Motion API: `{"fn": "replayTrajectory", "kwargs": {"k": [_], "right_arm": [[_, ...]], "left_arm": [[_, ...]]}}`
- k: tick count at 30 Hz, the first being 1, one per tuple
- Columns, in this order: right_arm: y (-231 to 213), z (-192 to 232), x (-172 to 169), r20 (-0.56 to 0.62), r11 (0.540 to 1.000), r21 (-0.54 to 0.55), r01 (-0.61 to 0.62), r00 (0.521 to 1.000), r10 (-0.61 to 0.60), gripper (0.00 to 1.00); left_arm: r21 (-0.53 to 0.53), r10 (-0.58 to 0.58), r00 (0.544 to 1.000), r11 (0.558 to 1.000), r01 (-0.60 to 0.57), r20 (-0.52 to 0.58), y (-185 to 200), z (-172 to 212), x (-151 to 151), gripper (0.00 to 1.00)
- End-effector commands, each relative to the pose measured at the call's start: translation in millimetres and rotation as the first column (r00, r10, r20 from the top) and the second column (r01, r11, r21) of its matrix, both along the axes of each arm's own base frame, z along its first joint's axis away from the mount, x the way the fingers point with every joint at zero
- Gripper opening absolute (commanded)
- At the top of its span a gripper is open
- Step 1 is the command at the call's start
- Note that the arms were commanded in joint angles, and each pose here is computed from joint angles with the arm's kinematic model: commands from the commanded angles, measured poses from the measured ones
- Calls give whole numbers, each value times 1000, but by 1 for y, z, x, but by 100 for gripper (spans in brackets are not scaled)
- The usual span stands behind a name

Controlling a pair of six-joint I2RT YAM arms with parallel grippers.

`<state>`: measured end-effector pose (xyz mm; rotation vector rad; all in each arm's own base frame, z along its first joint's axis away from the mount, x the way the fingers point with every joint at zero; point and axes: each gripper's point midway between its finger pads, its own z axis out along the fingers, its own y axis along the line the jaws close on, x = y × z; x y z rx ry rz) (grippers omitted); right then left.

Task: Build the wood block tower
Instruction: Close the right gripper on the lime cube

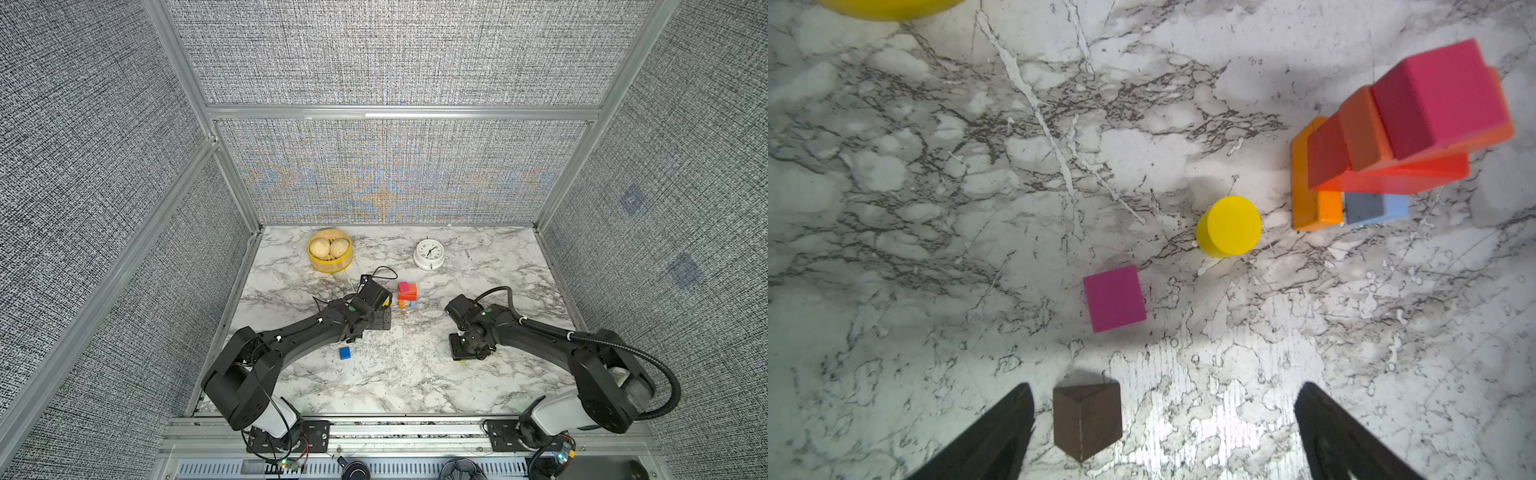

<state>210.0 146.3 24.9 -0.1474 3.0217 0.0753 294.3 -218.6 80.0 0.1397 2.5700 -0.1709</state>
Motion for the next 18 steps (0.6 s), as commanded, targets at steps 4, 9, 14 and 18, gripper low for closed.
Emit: {"fn": "replayTrajectory", "kwargs": {"k": [4,9,14,18], "right_arm": [[3,-2,0,-7,1000,10,2,1000,-2,46],[4,-2,-1,-12,1000,15,-2,1000,2,39],[7,1,2,-7,1000,19,-8,1000,8,34],[9,4,5,-4,1000,21,-16,1000,16,32]], "left_arm": [[11,10,1000,1000,-11,7,2,0,2,99],[11,12,1000,1000,-12,9,2,1,2,99],[17,9,1000,1000,-9,10,2,3,3,99],[18,7,1000,1000,-7,15,1,5,4,99]]}}
